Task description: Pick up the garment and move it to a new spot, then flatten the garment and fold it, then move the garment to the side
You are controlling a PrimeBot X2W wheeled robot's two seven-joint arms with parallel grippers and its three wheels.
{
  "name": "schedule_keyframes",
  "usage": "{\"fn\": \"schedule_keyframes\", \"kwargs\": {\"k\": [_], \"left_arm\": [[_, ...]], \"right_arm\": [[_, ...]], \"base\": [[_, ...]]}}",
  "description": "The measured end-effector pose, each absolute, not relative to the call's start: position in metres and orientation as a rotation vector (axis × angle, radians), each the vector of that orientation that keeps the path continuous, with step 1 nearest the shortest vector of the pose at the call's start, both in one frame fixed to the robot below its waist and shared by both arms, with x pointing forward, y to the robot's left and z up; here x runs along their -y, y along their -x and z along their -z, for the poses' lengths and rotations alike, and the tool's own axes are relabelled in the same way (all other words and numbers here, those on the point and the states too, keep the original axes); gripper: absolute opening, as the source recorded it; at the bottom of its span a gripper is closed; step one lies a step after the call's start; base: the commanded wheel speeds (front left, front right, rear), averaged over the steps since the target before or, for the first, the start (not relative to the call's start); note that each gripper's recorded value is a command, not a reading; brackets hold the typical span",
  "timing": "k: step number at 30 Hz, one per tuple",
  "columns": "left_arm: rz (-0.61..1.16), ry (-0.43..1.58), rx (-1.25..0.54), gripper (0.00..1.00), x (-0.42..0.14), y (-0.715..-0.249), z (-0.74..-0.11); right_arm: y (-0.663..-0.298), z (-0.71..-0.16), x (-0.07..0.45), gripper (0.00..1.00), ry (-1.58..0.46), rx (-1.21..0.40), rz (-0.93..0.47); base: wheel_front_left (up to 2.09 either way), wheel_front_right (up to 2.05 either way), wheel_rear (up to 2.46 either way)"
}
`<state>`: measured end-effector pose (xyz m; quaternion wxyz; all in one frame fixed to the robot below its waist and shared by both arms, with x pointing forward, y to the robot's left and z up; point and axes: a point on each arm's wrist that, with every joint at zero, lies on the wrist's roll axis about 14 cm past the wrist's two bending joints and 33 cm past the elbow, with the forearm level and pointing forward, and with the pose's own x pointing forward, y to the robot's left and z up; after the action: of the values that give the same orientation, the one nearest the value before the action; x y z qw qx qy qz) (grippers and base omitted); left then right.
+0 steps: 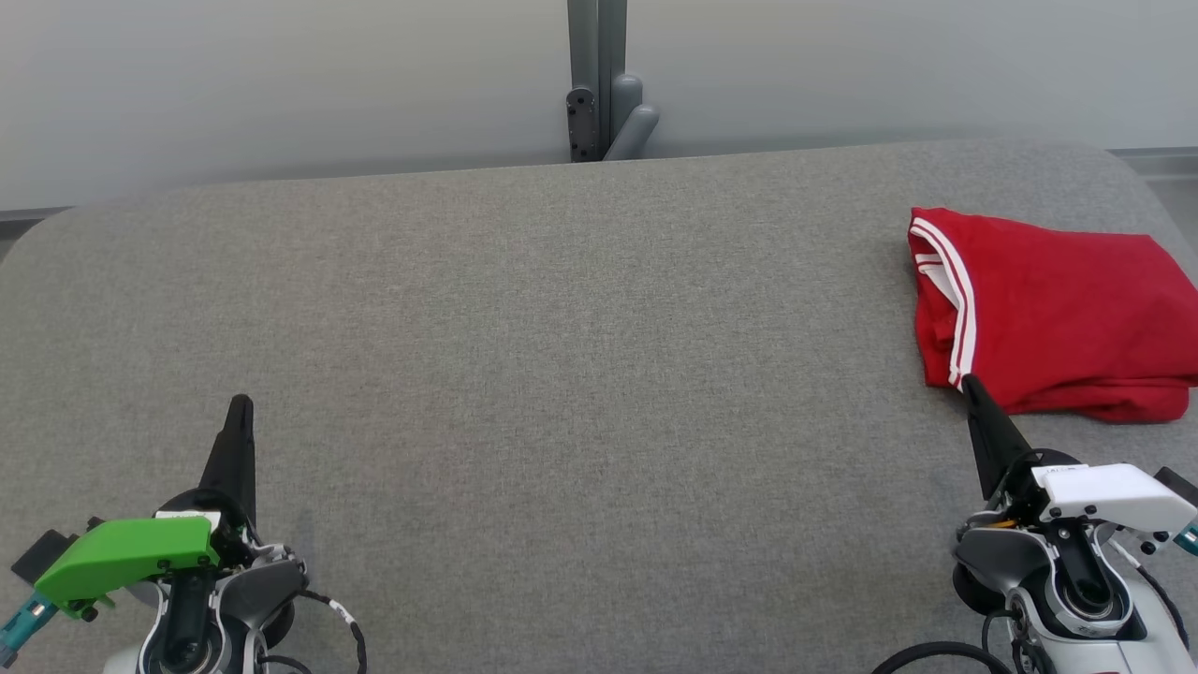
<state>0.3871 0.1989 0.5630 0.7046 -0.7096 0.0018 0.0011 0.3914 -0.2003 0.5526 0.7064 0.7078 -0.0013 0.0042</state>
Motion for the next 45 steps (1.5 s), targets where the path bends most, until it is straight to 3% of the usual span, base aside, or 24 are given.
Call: {"fn": "schedule_keyframes", "kwargs": {"k": [45], "left_arm": [[-0.002,1.578,-0.004,0.00,-0.1989,-0.3872,-0.5630]], "right_arm": [[-0.3918,-0.5530,0.2000,0.00,-1.574,0.003,-0.010]], "base": [[0.00,0.00,0.00]]}}
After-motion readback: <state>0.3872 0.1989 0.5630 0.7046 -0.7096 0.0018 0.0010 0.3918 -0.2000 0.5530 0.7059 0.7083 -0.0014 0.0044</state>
